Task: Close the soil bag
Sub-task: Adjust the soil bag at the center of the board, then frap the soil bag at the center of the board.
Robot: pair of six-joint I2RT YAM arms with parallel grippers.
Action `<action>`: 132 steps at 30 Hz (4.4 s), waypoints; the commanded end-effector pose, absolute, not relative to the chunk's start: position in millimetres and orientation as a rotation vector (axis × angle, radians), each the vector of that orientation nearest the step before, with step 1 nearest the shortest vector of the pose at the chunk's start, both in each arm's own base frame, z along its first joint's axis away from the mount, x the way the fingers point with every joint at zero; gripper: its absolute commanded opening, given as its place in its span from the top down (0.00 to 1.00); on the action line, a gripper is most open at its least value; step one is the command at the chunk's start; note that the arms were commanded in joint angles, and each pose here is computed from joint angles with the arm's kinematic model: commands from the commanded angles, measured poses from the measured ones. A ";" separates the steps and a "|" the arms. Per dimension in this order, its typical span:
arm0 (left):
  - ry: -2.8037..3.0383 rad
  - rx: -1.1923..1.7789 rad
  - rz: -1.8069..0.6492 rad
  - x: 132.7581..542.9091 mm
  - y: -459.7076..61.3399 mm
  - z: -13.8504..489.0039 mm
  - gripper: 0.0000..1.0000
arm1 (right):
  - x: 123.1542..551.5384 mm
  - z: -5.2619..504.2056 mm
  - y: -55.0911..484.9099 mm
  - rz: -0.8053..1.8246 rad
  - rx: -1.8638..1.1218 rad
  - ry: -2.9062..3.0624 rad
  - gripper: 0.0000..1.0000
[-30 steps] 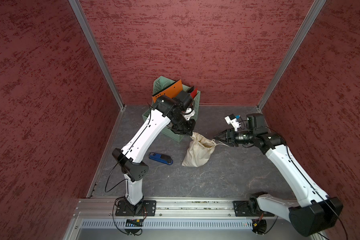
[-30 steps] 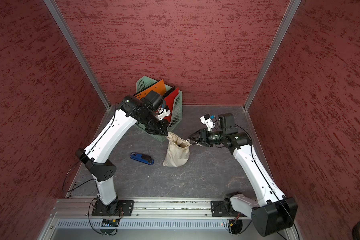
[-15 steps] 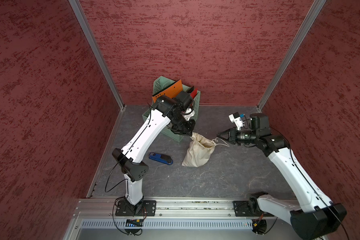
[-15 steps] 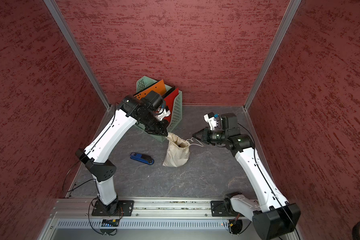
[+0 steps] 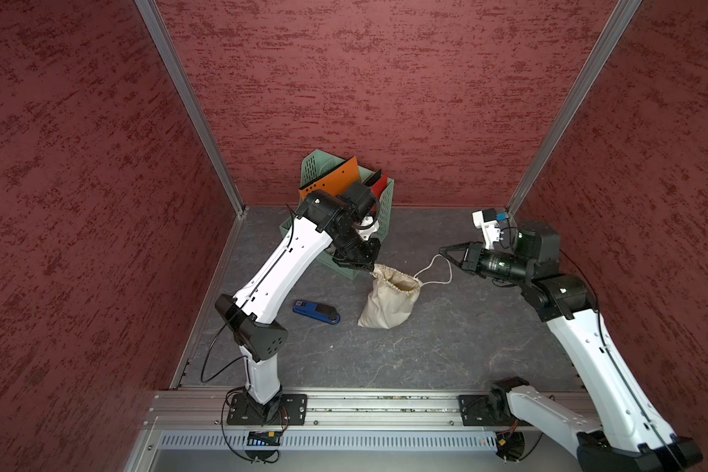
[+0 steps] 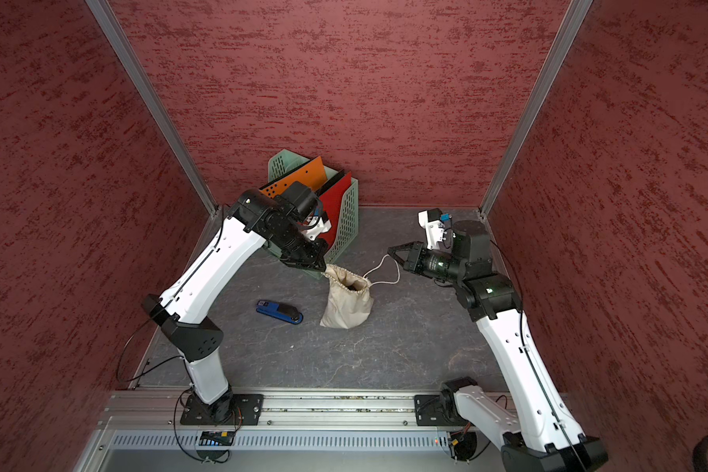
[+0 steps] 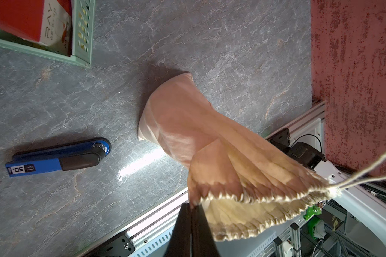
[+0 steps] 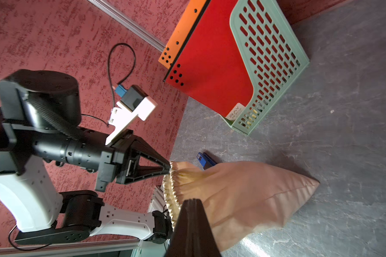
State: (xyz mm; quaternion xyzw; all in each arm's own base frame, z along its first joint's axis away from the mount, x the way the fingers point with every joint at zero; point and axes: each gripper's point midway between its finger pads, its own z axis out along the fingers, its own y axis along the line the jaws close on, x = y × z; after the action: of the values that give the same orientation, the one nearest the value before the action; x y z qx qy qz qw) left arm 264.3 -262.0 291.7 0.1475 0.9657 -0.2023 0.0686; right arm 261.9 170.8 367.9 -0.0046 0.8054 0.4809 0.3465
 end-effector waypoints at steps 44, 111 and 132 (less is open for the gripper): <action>2.862 0.581 -0.613 249.5 -266.8 307.6 0.97 | 220.0 289.8 188.4 1.563 -0.004 2.274 0.47; 2.852 0.478 -0.546 257.6 -242.7 312.3 0.96 | 304.3 412.9 101.0 0.754 0.199 1.920 1.00; 2.900 0.504 -0.532 255.8 -240.5 304.4 0.96 | 266.4 282.0 150.4 1.141 -0.194 2.130 0.35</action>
State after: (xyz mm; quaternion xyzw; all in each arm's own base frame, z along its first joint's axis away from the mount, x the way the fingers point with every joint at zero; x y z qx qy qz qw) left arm 270.7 -251.5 312.5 0.1673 0.9594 -0.1947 0.1173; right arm 273.0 141.6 249.5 0.0364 0.8691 0.4270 0.2472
